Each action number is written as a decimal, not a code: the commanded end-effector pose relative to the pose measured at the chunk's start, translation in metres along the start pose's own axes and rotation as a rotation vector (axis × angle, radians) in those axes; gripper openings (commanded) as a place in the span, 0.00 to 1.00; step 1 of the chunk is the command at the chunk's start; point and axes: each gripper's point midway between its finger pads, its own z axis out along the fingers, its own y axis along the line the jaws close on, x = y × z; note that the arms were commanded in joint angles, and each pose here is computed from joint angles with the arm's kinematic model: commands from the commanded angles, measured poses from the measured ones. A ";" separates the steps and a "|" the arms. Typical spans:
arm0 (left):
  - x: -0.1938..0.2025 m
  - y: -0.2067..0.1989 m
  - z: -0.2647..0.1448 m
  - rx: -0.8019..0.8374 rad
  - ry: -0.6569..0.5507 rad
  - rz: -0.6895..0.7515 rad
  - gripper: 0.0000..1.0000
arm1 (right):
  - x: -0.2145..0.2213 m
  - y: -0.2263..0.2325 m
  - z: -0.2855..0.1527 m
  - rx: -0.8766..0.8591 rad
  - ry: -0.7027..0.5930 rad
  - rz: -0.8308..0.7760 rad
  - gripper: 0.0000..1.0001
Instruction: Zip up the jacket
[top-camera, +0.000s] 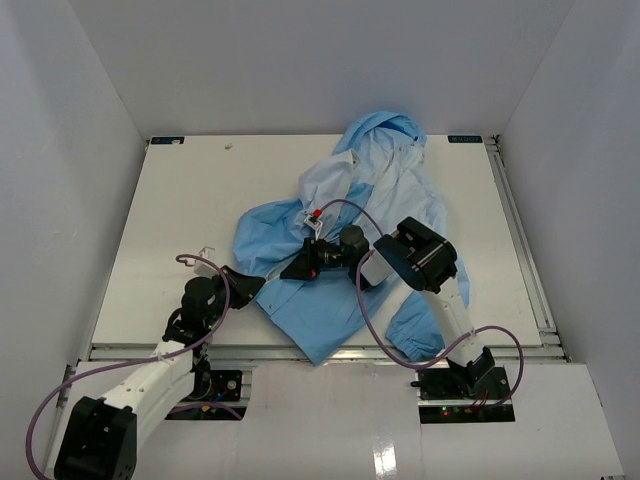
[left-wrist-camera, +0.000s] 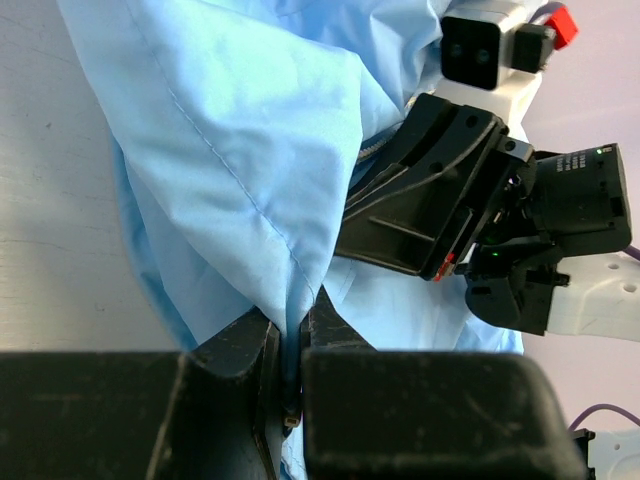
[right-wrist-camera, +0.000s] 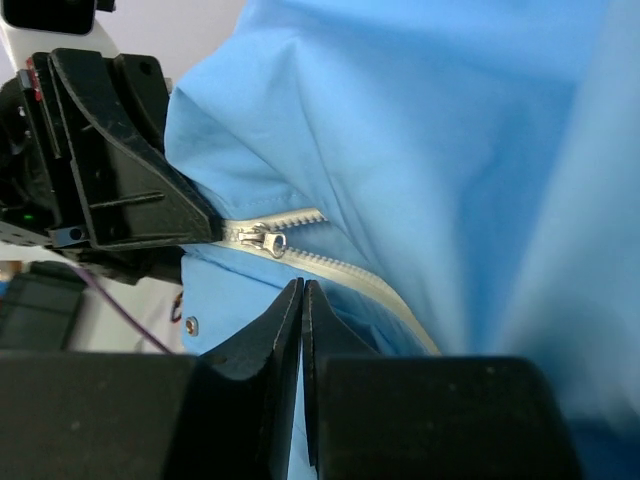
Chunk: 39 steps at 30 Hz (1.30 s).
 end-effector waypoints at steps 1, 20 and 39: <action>0.029 0.033 -0.009 -0.046 0.051 0.002 0.00 | -0.033 0.004 -0.007 0.063 -0.081 -0.189 0.08; 0.034 0.037 -0.010 -0.043 0.059 0.007 0.00 | -0.030 0.044 0.010 -0.085 -0.050 -0.176 0.44; 0.032 0.035 -0.010 -0.037 0.053 0.009 0.00 | -0.025 0.024 0.022 -0.026 -0.040 -0.126 0.43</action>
